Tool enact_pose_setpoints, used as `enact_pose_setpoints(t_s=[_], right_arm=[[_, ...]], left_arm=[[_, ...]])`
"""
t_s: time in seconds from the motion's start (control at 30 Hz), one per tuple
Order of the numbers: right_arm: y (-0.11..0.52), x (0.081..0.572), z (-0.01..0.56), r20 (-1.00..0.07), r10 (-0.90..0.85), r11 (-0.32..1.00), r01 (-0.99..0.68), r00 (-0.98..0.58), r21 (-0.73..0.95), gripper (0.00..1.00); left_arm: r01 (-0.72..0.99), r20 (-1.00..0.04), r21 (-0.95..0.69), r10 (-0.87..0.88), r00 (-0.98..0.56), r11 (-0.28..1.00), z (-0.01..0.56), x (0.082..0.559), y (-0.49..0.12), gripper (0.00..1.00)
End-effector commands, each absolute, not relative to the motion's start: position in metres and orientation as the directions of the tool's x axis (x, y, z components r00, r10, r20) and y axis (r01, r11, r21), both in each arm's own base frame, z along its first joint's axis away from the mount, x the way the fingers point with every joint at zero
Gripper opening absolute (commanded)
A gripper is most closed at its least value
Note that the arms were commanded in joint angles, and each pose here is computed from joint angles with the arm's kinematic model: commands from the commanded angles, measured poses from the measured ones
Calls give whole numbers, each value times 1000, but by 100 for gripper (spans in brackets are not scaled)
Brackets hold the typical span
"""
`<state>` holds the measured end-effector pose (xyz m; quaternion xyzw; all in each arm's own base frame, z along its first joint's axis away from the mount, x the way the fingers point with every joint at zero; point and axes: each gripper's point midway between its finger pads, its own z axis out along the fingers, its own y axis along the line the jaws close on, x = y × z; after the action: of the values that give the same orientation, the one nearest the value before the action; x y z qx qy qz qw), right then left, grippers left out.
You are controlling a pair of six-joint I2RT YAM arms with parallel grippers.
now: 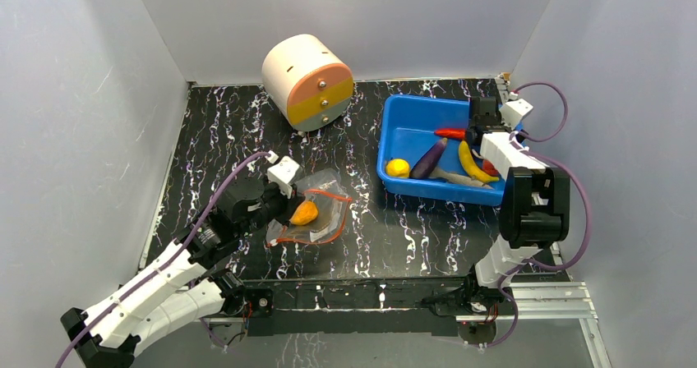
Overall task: Place the food in the zip-top bag and seal the zipper
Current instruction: Pick up the fake fruit from the bin.
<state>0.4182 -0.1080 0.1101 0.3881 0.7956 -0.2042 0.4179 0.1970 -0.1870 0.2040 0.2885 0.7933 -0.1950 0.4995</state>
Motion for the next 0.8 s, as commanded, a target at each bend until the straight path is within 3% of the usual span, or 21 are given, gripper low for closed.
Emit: enact_pose_setpoints(t_s=[0.0,0.23,0.5,0.77], right_arm=[[-128,414,139,-855,456,538,842,-248,44,87],[-129,411,121,-836,482,528,849,-261,40,88],[-125,409,84,-804,505,556,831,-314,25,80],[-122,411,82,-799,497,583,813,-338,18,70]], left_arm=[[663,-905,-23,266,-332,748,204,197,-189,0],[660,-902,-19,272,-336,751,202,198,-189,0],[650,-897,-14,278,-344,760,201,198,-186,0],[662,-893,-11,290,-344,750,198,198,-189,0]])
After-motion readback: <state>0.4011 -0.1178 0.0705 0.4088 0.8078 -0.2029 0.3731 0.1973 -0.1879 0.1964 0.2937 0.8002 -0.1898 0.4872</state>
